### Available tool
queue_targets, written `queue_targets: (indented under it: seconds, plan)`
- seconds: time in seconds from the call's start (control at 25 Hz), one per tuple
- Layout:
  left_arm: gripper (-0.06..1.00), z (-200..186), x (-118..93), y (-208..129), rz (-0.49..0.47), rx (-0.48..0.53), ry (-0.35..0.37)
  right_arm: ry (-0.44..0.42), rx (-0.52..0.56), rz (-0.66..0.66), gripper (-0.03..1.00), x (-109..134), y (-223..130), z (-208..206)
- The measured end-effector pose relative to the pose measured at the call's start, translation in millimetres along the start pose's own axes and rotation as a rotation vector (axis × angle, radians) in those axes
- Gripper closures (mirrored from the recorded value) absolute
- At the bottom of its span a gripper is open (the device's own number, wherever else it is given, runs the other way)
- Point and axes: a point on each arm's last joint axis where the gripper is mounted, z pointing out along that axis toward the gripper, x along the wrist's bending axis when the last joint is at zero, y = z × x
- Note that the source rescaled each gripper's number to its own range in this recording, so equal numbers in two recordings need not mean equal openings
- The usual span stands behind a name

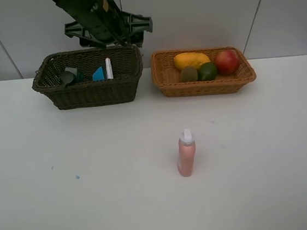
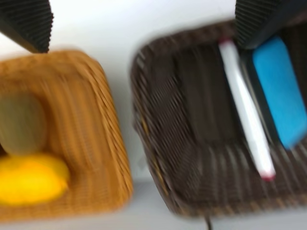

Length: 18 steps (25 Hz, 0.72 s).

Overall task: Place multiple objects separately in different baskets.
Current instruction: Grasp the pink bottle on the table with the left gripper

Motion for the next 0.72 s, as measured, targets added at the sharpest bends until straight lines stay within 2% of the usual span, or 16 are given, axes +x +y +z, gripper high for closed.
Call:
queue_targets:
  seconds: [0.2,0.4,0.6,0.72]
  plan:
    - [-0.06,-9.1,-32.0,-21.8,-0.028,0.116,-0.046,0.000,0.000,0.000,-0.03,0.0,0.0,0.0]
    - [-0.06,-19.1,-61.8,-39.2,-0.021,0.176,-0.106,0.000,0.000,0.000,-0.03,0.0,0.0,0.0]
    - [-0.06,-26.9,-82.2,-51.1,-0.088,0.219,-0.154,0.000,0.000,0.000,-0.03,0.0,0.0,0.0]
    - [-0.06,-26.7,-91.6,-59.6,-0.128,0.250,-0.155,0.000,0.000,0.000,-0.03,0.0,0.0,0.0]
